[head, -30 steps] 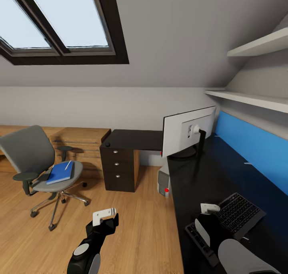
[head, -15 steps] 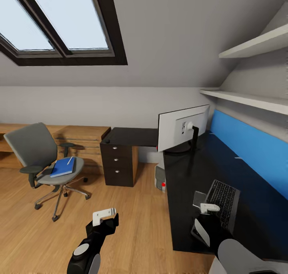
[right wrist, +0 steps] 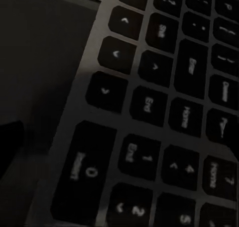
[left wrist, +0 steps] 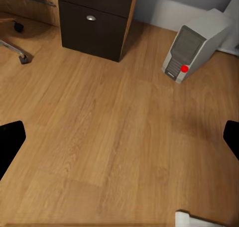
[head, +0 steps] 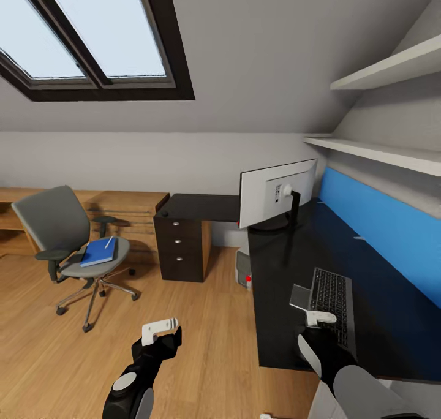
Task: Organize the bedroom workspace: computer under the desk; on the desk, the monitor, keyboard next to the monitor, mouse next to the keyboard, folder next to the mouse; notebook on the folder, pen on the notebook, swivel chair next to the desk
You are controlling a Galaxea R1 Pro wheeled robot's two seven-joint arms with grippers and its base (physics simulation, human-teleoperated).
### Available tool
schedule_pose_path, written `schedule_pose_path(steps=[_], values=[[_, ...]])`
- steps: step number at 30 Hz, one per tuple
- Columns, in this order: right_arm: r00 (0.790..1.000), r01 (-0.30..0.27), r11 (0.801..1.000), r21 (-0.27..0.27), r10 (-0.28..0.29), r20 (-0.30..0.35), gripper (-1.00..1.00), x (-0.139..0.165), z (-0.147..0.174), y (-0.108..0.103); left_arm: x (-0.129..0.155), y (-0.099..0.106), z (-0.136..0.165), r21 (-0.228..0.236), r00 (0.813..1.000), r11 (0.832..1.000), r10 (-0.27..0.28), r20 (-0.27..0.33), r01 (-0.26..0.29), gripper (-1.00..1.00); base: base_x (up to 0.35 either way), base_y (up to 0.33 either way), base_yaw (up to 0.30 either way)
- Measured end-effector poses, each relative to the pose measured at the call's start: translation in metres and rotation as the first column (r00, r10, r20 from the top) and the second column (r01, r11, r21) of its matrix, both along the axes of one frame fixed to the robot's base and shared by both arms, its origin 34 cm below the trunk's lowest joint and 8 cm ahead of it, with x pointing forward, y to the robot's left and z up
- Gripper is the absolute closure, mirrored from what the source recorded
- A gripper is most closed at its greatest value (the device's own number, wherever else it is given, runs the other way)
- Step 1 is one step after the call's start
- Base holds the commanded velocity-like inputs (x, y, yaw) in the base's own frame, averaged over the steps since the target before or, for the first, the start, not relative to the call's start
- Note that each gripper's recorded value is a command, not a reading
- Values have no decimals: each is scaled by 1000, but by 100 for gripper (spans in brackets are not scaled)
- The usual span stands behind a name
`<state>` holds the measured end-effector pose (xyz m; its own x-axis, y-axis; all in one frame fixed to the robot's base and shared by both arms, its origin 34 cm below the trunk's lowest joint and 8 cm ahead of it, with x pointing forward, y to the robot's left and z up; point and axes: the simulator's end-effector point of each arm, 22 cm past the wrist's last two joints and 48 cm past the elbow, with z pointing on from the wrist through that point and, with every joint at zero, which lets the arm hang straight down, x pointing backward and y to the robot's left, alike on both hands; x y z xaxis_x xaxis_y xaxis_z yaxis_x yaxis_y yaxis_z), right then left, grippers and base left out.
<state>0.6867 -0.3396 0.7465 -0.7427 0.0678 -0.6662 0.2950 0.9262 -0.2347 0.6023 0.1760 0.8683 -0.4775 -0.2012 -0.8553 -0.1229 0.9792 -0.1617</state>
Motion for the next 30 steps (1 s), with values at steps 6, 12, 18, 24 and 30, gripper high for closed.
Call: schedule_pose_path(steps=[6, 12, 18, 24, 30], values=[[1000, -1, 1000, -1, 1, 1, -100, 0, 0, 0, 0, 0, 0, -1, 1000, 1000, 0, -1, 0, -100, -180, -70, 0], [1000, -1, 1000, -1, 1, 4, -100, 1, 1, 0, 0, 0, 0, -1, 1000, 1000, 0, -1, 0, -100, -117, -49, 0], [1000, -1, 1000, -1, 1, 7, -100, 1, 1, 0, 0, 0, 0, -1, 1000, 1000, 0, -1, 0, -100, -141, -102, 0], [1000, -2, 1000, 0, 2, 9, -100, 2, 2, 0, 0, 0, 0, -1, 1000, 1000, 0, -1, 0, -100, -48, -36, 0], [1000, -2, 1000, 0, 2, 22, -100, 4, 7, 1, 0, 0, 2, -1, 1000, 1000, -1, -1, 1, -100, -6, -4, 0]])
